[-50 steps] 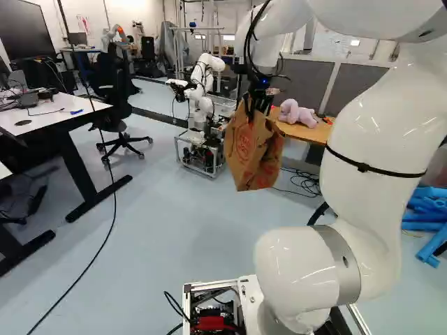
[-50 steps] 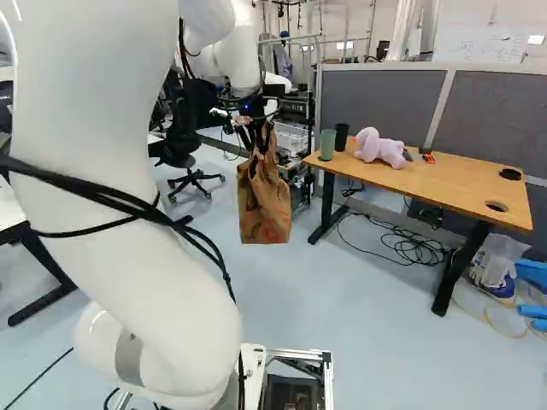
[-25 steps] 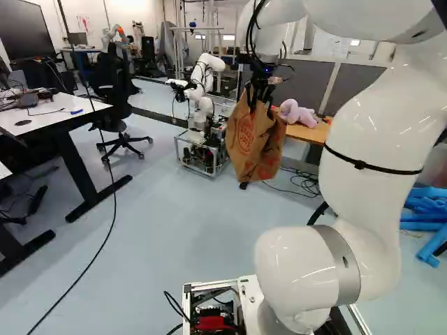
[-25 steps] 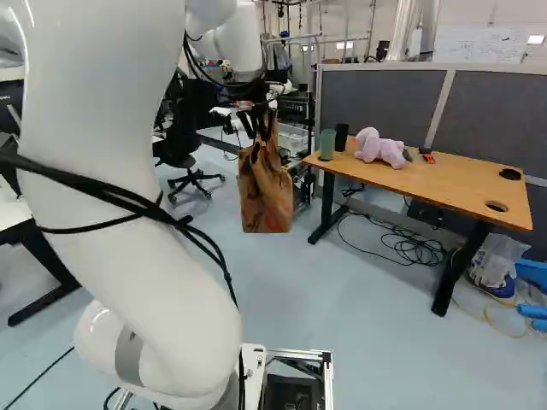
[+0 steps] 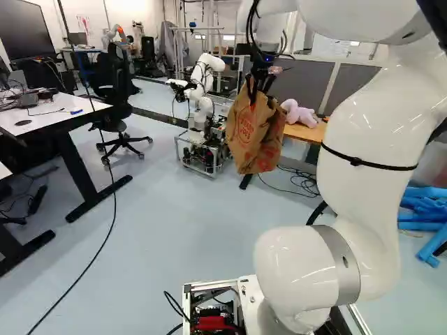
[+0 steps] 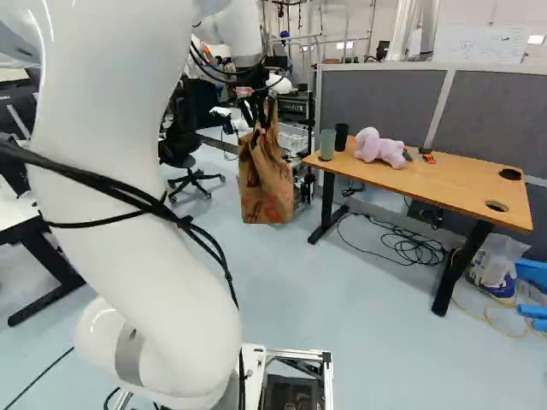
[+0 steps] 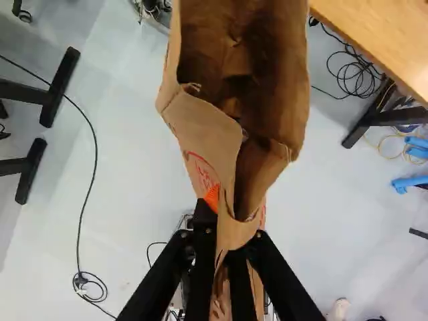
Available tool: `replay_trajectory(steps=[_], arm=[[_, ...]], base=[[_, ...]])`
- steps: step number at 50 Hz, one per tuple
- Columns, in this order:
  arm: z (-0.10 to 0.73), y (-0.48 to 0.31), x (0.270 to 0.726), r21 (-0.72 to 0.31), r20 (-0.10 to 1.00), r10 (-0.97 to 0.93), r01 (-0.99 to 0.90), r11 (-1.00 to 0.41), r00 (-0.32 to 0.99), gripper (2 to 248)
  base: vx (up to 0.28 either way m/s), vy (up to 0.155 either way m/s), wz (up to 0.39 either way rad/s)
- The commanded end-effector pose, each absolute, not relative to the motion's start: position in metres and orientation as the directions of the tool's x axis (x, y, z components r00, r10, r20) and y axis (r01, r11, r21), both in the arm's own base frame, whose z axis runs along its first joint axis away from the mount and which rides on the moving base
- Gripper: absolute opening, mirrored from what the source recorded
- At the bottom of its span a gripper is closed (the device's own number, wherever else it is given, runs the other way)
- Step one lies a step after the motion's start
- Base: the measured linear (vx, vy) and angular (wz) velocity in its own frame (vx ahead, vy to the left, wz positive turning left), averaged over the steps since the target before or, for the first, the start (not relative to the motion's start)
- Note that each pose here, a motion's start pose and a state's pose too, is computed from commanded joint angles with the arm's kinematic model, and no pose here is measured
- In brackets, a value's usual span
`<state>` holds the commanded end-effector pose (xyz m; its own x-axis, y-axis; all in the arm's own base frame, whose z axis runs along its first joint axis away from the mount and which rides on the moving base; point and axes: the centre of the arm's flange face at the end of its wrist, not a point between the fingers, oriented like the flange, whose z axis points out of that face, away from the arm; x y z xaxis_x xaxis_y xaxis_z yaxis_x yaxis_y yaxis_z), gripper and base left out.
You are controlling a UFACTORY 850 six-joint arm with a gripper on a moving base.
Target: Pick up the bag on the ground and place it on the table
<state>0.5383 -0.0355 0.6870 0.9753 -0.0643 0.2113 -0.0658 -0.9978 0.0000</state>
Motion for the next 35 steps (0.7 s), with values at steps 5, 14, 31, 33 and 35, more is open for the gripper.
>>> replay_trajectory(steps=[5, 14, 31, 33, 35], arm=[[0.694, -0.035, 0.541, 0.0, 0.213, -0.063, -0.065, -0.998, 0.975, 24], [0.706, -0.035, 0.545, 0.0, 0.216, -0.062, -0.063, -0.998, 0.975, 24], [0.73, -0.034, 0.55, 0.0, 0.22, -0.059, -0.061, -0.998, 0.974, 24], [0.733, -0.033, 0.55, 0.0, 0.22, -0.059, -0.061, -0.998, 0.974, 24], [0.735, -0.033, 0.55, 0.0, 0.22, -0.059, -0.06, -0.998, 0.974, 24]], base=[[0.0, 0.0, 0.0], [0.0, 0.0, 0.0], [0.0, 0.0, 0.0], [0.0, 0.0, 0.0], [0.0, 0.0, 0.0]])
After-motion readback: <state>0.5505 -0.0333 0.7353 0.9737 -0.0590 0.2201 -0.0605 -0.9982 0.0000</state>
